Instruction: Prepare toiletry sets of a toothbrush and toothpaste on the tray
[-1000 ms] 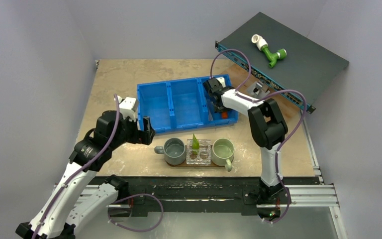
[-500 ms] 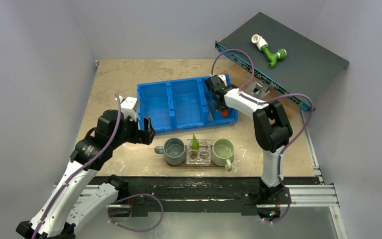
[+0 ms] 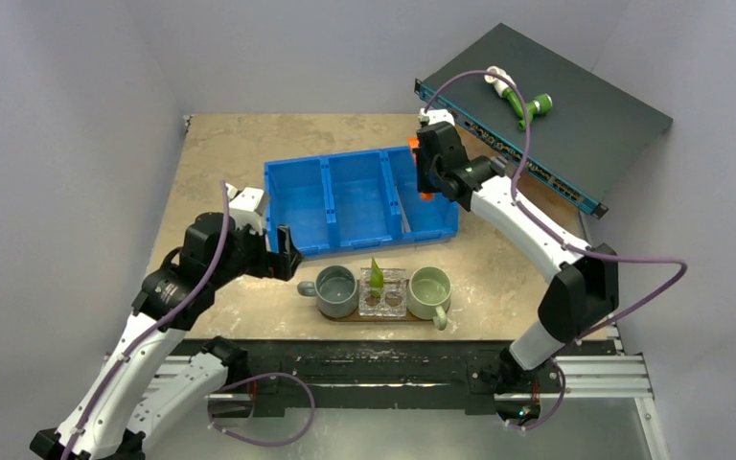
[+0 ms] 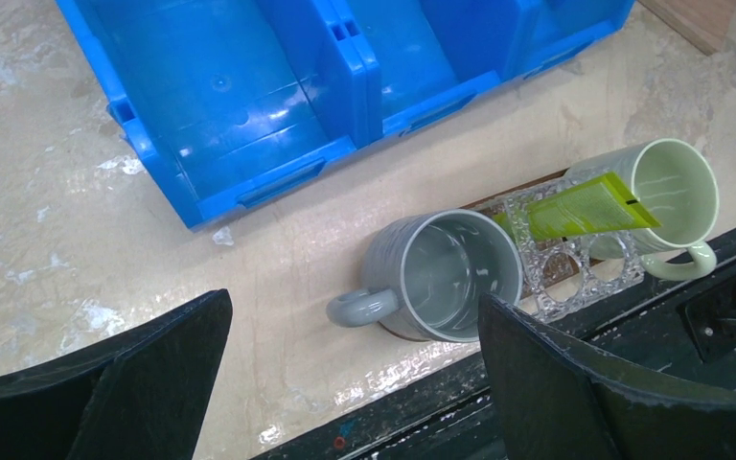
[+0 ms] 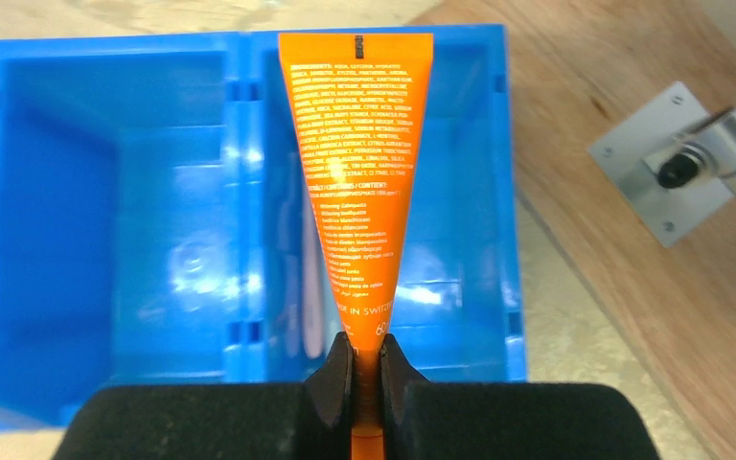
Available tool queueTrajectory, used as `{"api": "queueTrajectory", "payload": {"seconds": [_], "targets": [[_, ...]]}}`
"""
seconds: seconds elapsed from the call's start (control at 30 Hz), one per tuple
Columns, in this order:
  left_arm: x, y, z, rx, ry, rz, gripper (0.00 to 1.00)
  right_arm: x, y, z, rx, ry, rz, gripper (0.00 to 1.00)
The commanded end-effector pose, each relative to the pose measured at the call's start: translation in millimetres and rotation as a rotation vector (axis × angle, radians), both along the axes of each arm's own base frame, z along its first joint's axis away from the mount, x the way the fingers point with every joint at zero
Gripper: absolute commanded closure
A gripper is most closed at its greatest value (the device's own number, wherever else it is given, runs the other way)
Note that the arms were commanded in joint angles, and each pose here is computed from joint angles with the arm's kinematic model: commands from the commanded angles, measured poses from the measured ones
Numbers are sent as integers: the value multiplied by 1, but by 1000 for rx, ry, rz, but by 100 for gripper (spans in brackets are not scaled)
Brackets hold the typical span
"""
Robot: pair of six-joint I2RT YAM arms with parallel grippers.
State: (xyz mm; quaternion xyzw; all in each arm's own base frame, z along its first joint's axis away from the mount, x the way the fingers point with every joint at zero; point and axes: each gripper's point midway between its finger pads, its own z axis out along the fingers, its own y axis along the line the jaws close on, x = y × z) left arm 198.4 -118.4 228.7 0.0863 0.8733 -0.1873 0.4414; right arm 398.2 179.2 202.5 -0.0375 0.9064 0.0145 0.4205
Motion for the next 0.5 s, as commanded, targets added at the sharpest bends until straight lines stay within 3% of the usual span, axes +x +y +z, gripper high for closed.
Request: {"api": "queueTrajectory", "payload": {"seconds": [0.0,0.47], "targets": [[3,-15,39,-107,-77,-43,0,-23,36,41,140,-61,153,98],[-21,-51,96,-348,-93,-199,0,-111,134,149,713,-142,535,96]]}}
